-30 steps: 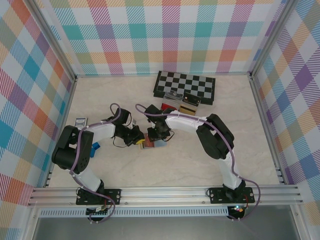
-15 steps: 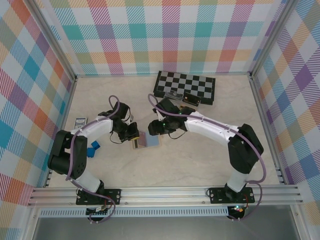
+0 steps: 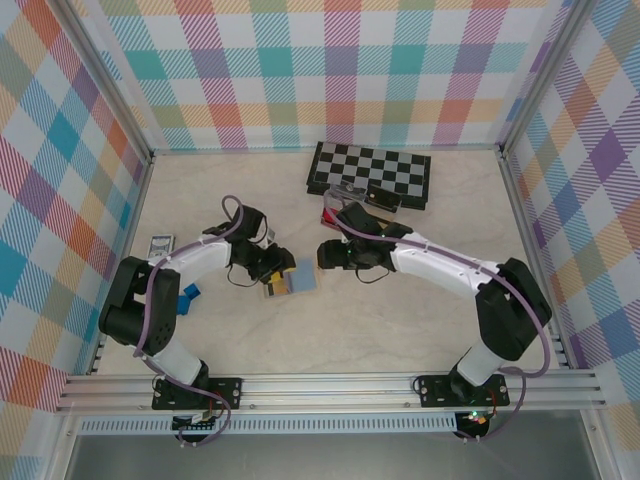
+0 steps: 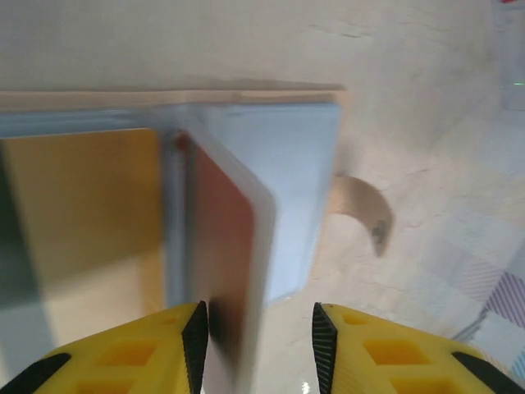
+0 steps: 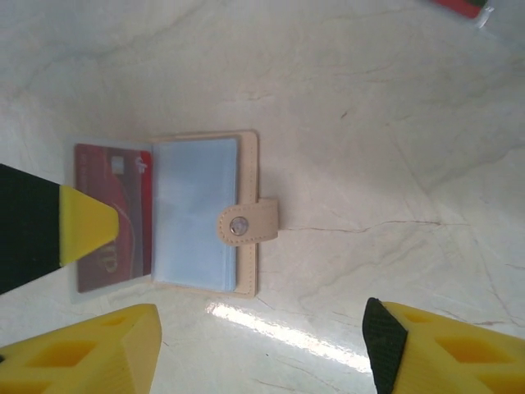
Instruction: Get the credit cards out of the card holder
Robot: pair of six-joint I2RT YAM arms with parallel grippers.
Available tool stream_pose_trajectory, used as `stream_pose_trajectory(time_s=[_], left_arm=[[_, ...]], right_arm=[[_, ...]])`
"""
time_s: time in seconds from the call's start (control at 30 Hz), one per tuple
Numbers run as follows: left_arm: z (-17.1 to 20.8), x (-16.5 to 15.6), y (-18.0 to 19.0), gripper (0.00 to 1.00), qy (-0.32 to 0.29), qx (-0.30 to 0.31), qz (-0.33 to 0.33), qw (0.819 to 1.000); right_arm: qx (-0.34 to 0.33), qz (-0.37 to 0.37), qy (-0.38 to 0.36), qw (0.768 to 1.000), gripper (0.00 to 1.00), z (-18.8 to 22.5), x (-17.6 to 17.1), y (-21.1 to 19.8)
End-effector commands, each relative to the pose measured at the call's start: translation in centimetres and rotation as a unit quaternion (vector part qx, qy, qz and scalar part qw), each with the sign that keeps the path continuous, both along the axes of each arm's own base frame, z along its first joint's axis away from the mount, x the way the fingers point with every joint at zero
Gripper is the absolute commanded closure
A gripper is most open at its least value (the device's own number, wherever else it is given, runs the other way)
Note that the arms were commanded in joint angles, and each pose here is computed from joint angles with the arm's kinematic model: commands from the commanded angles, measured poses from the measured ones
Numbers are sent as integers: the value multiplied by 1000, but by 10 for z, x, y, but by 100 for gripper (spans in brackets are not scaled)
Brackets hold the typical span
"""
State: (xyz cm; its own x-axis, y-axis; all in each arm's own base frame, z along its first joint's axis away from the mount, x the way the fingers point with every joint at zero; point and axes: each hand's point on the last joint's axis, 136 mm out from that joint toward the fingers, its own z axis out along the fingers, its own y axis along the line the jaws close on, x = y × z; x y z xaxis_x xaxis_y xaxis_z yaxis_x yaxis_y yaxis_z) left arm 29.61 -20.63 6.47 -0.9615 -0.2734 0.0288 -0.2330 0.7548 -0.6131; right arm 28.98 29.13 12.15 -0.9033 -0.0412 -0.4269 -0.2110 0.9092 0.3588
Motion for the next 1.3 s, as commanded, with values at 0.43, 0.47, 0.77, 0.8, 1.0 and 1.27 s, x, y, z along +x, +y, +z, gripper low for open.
stream_pose_trajectory(time_s=[0.43,0.47,0.77,0.8,1.0,1.27], left_arm=[[13,14,24,26,-11,9,76,997],[13,13,30,25,-11,13,82,996],[-1,2,47,23,3,-1,110,994],[-2,1,47,23,4,-3,111,994],[-7,-2,46,25,10,-7,109,994],[-3,1,38,49,0,-32,99,995]], right_arm=[[13,3,-31,999,1,7,6,0],[17,11,-26,999,3,6,5,5],[-21,63,14,998,49,-19,-4,54],[-24,67,19,997,52,-22,-6,60],[-49,70,49,995,67,-45,-9,82],[-106,30,55,992,80,-71,3,71]])
